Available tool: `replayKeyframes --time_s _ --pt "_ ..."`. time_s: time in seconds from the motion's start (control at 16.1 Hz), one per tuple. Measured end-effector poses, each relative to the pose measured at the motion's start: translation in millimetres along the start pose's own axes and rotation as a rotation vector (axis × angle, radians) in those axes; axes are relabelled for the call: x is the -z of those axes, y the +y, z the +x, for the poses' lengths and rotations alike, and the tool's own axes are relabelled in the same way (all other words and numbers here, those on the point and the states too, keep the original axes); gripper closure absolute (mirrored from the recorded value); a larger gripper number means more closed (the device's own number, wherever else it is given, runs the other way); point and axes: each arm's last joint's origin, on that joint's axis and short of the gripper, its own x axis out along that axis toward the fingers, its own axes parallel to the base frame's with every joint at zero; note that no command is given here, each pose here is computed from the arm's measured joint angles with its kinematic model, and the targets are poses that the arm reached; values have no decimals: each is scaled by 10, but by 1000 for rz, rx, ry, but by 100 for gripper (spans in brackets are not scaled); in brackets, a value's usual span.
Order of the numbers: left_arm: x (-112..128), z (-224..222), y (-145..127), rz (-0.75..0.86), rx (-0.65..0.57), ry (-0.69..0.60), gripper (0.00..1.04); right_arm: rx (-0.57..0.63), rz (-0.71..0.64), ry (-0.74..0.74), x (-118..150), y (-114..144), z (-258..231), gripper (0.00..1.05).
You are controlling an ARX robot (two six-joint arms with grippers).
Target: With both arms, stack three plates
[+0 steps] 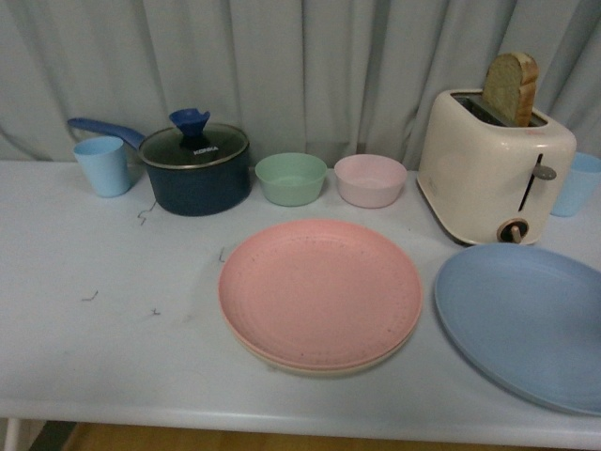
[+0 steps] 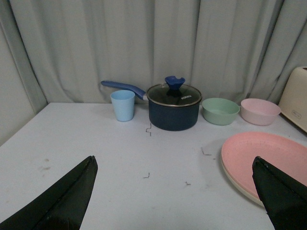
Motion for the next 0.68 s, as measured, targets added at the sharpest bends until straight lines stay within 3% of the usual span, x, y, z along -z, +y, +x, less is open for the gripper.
replayKeyframes --time_s 0.31,0.68 --pt "0 0 0 0 0 0 7 33 -57 62 -261 9 430 6" --pt "0 0 0 0 0 0 7 12 -86 101 -300 78 789 6"
